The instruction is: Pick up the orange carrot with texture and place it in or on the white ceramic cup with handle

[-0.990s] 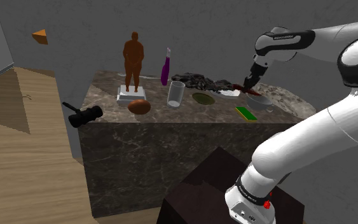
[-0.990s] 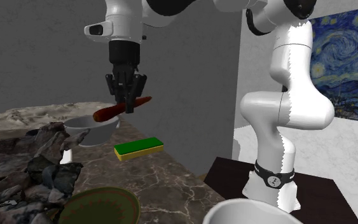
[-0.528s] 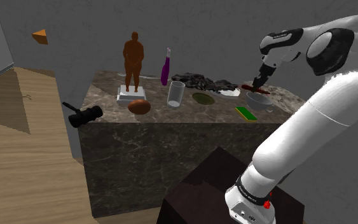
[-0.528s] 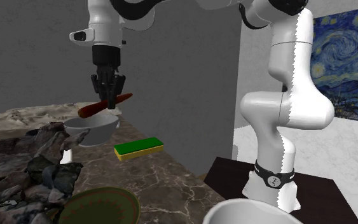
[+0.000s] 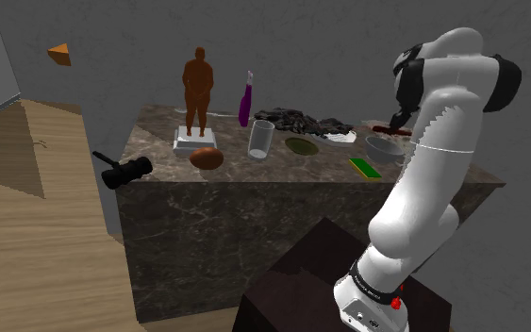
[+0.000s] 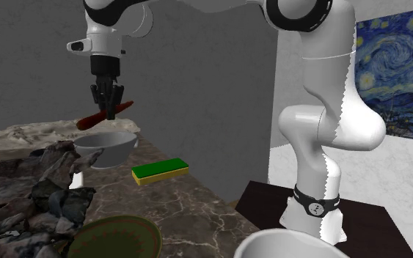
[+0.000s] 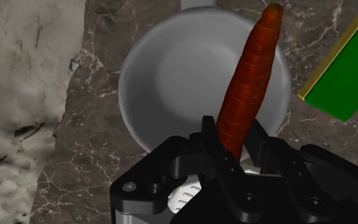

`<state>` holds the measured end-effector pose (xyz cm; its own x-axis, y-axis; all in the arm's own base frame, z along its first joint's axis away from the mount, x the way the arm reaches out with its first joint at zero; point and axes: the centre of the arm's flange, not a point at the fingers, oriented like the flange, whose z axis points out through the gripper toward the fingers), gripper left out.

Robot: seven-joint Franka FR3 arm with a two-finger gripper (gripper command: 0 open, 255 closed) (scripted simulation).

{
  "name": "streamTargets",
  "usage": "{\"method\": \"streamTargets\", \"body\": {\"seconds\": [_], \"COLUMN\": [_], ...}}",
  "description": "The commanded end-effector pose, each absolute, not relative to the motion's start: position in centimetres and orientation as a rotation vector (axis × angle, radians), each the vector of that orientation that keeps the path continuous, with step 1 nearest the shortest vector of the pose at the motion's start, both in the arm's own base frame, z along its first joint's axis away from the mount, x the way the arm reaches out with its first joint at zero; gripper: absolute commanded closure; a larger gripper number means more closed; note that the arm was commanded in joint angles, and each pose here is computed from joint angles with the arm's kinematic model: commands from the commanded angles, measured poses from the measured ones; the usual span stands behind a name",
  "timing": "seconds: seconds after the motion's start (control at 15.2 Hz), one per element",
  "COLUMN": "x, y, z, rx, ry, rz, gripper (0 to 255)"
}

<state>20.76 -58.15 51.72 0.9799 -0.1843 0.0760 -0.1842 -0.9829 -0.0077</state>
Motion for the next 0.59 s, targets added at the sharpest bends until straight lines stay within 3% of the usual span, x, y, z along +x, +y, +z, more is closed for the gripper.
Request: {"method": "streamTargets", "body": {"seconds": [0.0, 0.53], "x": [20.5, 20.5], "y": [-60.0, -60.0], "z": [50.9, 46.7], "rx": [-3.123, -3.123], "ry": [0.283, 0.283], "rz": [-0.125, -0.125], "gripper": [255, 255]}}
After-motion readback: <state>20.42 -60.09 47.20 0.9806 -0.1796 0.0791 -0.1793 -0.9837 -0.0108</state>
